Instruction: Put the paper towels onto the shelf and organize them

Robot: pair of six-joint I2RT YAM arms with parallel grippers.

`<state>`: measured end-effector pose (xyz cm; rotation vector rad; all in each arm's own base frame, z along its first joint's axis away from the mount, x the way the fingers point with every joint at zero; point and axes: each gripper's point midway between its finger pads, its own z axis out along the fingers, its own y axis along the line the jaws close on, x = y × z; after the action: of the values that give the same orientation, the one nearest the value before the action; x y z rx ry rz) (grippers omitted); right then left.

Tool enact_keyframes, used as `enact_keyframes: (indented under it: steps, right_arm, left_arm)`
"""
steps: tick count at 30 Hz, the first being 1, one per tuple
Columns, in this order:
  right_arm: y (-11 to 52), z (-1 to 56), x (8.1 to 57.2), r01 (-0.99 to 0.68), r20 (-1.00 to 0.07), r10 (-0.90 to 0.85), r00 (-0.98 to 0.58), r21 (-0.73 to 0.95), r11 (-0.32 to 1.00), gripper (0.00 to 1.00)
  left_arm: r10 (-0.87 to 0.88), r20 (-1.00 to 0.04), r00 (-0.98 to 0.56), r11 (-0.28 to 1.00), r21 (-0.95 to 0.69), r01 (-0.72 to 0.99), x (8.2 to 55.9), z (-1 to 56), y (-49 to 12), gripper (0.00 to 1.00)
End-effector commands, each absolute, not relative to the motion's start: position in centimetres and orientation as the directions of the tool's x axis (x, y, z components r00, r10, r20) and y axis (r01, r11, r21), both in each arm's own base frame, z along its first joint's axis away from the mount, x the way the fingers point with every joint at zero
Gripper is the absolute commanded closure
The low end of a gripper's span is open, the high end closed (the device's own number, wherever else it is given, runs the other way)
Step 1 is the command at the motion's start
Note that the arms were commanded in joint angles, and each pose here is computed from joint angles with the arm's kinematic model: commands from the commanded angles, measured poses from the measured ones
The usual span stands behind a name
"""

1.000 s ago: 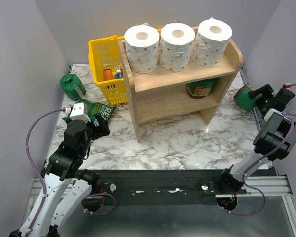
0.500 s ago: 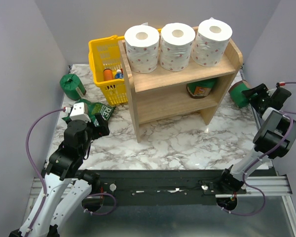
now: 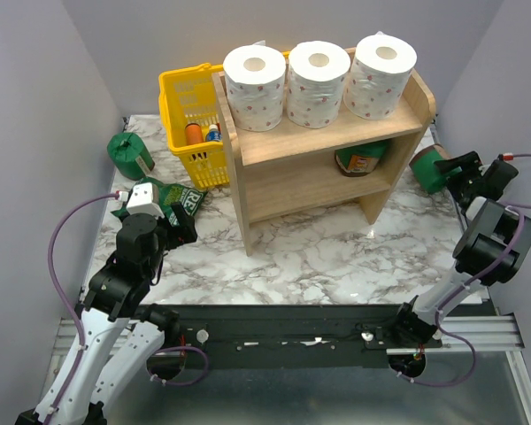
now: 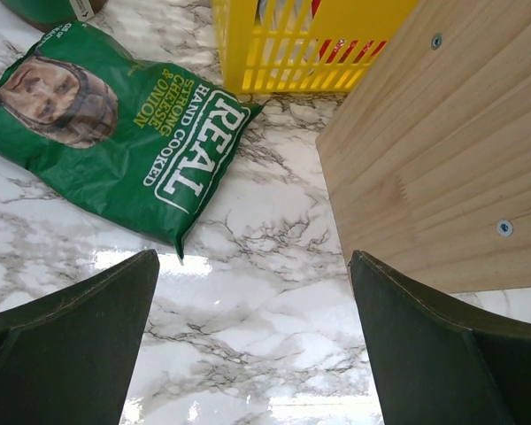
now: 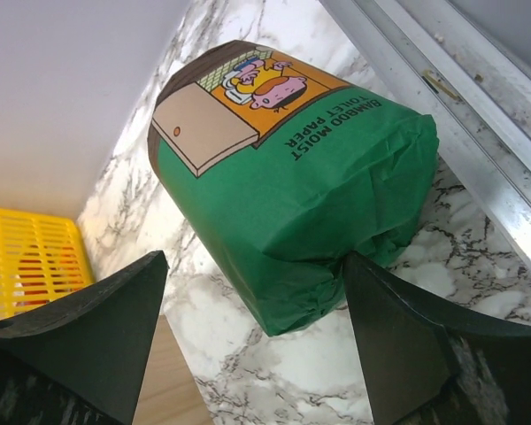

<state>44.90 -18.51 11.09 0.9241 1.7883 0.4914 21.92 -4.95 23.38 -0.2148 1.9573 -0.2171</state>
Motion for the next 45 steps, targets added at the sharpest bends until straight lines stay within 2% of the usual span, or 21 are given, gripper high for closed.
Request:
enact_keyframes:
  steps: [1,12,15,21,24,25,27,31,37,43,44,45]
  right_arm:
    - [-18.9,10.9,45.8,0.344,-0.553,0.822,-0.136,0.751,0.563,0.12]
    - [-18.3,10.1,47.1,0.351,-0.506,0.854,-0.121,0.783,0.514,0.12]
    - [-18.5,10.1,47.1,0.352,-0.505,0.856,-0.107,0.786,0.508,0.18]
    - [-18.4,11.6,47.2,0.269,-0.584,0.808,-0.076,0.769,0.581,0.37]
    - [-18.0,13.1,47.4,0.192,-0.622,0.781,-0.056,0.761,0.62,0.49]
    - [-17.7,12.9,47.1,0.186,-0.621,0.782,-0.057,0.763,0.619,0.56]
    - [-17.4,14.2,46.9,0.151,-0.633,0.774,-0.028,0.762,0.629,0.62]
    - [-17.5,15.6,45.9,0.154,-0.669,0.744,0.008,0.736,0.66,0.67]
    - [-17.3,18.4,44.0,0.204,-0.779,0.627,-0.009,0.613,0.764,0.69]
    - [-16.9,19.5,40.6,0.329,-0.845,0.526,-0.097,0.472,0.818,0.73]
    - [-16.2,18.0,39.6,0.367,-0.845,0.501,-0.187,0.413,0.834,0.73]
    - [-16.0,18.1,39.1,0.382,-0.854,0.477,-0.207,0.378,0.843,0.73]
  left_arm:
    - [-0.255,-0.89,-0.378,0.965,-0.256,-0.049,22.2,23.4,-5.1,0.01]
    - [-0.255,-0.887,-0.384,0.966,-0.254,-0.055,22.3,23.2,-5.1,0.01]
    - [-0.257,-0.889,-0.38,0.965,-0.254,-0.057,22.2,23.3,-5.0,0.01]
    - [-0.257,-0.889,-0.379,0.965,-0.254,-0.057,22.2,23.3,-5.0,0.01]
    - [-0.256,-0.888,-0.381,0.965,-0.254,-0.056,22.2,23.3,-5.1,0.01]
    - [-0.254,-0.888,-0.383,0.966,-0.252,-0.056,22.2,23.3,-5.1,0.01]
    - [-0.259,-0.892,-0.37,0.965,-0.257,-0.055,22.1,23.6,-5.0,0.01]
    - [-0.258,-0.895,-0.365,0.965,-0.261,-0.043,22.1,23.7,-5.1,0.01]
    - [-0.252,-0.891,-0.377,0.966,-0.256,-0.041,22.1,23.4,-5.2,0.01]
    - [-0.253,-0.895,-0.368,0.965,-0.263,-0.025,22.0,23.8,-5.4,0.01]
    - [-0.256,-0.896,-0.362,0.964,-0.267,-0.021,21.9,23.9,-5.4,0.01]
    - [-0.254,-0.897,-0.362,0.964,-0.266,-0.015,21.9,23.9,-5.4,0.01]
